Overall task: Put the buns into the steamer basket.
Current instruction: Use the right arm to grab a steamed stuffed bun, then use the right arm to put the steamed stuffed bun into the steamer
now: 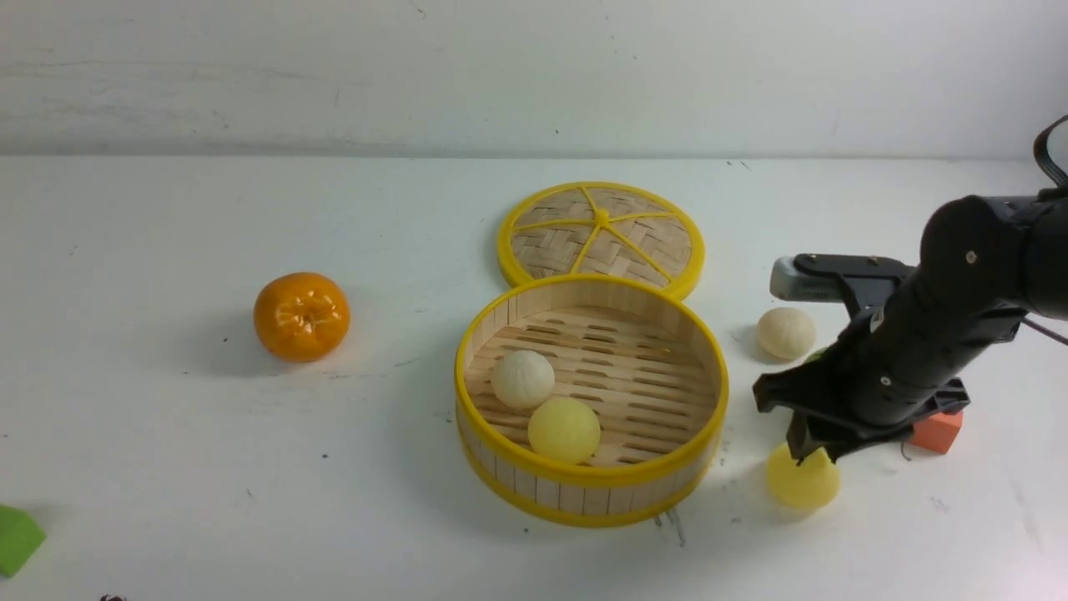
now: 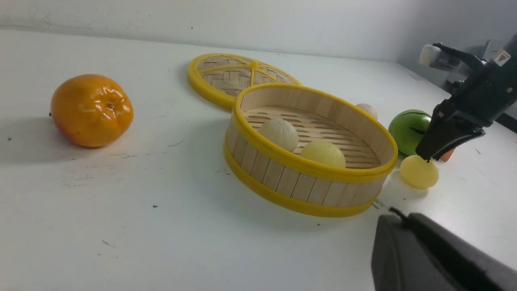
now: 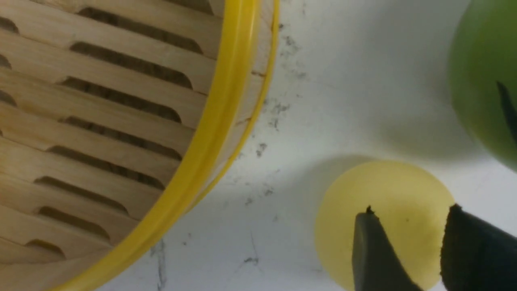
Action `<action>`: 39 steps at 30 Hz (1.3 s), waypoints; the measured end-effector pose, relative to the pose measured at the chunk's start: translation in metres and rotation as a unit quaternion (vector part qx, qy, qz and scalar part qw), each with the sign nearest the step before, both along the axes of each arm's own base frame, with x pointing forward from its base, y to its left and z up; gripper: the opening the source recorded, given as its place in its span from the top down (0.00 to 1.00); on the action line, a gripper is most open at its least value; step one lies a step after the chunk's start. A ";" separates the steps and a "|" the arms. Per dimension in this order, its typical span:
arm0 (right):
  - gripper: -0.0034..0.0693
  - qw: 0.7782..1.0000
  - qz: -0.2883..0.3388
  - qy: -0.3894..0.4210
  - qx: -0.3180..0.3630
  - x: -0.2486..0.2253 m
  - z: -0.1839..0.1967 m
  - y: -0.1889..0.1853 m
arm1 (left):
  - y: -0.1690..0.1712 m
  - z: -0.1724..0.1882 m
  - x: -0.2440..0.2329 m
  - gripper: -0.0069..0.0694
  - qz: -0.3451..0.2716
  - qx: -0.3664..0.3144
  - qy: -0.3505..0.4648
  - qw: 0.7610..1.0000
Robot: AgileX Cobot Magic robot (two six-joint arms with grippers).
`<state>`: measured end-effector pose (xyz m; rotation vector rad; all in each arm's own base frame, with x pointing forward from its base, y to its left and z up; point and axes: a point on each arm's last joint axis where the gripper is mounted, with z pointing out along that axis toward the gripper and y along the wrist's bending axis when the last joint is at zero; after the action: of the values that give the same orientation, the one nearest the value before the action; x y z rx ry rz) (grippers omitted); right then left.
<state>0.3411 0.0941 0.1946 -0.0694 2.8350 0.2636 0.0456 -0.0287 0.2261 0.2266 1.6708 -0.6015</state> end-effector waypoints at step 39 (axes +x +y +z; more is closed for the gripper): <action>0.91 0.986 0.139 -0.045 0.074 0.031 0.038 0.081 | 0.000 0.000 0.000 0.85 0.000 0.000 0.000 1.000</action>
<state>0.3722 0.1746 0.2331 -0.4349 2.7011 0.5174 0.0456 -0.0287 0.2261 0.2266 1.6708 -0.6015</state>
